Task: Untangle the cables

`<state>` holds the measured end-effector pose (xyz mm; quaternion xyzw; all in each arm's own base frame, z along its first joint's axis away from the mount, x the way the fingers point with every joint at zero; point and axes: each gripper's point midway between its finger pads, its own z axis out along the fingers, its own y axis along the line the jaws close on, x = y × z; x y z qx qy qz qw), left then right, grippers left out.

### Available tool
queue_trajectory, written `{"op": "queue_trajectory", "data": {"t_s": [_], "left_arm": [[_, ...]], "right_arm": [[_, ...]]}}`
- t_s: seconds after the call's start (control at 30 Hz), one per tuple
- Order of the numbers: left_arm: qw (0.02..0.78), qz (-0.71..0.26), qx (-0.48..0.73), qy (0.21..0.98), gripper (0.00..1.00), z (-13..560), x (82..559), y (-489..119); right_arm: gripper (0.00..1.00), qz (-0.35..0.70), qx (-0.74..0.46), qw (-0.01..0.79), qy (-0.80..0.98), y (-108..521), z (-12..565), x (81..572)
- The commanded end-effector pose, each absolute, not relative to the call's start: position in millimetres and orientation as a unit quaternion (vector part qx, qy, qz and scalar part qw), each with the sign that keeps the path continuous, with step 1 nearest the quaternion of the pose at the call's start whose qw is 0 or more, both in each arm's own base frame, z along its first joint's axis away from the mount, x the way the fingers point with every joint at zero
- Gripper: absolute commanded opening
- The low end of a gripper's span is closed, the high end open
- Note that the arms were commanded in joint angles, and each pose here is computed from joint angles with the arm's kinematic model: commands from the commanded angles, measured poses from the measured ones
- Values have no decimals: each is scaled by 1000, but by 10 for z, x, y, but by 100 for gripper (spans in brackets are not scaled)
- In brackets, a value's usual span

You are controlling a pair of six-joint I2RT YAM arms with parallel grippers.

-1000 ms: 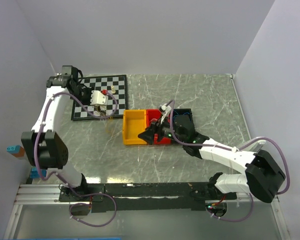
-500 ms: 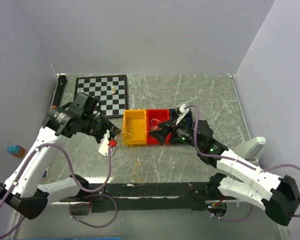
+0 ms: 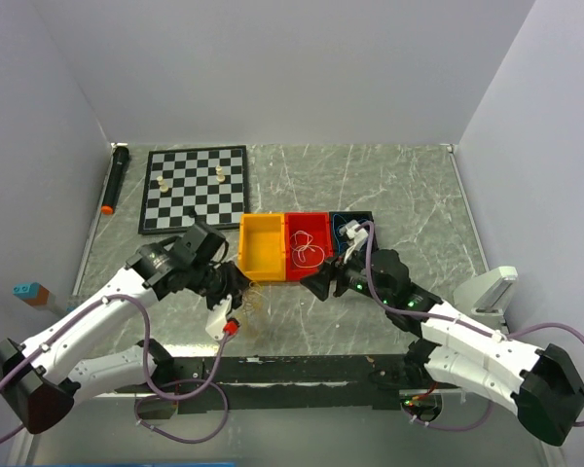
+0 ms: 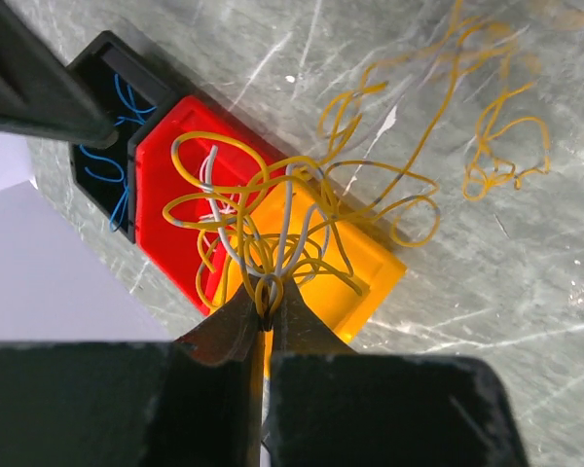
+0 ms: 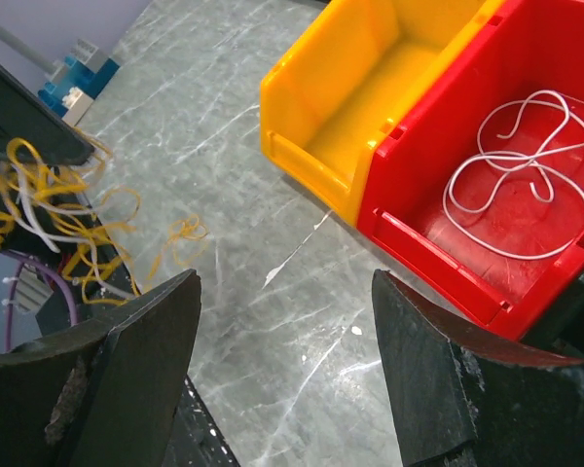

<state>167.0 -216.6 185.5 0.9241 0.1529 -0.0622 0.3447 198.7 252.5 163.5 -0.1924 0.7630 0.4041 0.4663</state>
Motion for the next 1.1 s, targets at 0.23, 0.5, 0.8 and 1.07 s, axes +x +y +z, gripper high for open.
{"op": "queue_trajectory", "data": {"t_s": [0.23,0.5,0.8,1.07], "left_arm": [[407,88,901,-118,1,1974,1783,-2494],[432,110,889,-103,1,2009,1744,-2430],[513,162,836,-109,1,2426,1708,-2476],[519,174,828,-124,1,2561,1672,-2474]], "right_arm": [[77,454,-198,448,744,2754,1628,1999],[80,538,-252,322,737,3159,1381,1676],[87,592,-237,279,718,3402,1301,1622],[86,581,-193,302,730,3523,1321,1773]]}}
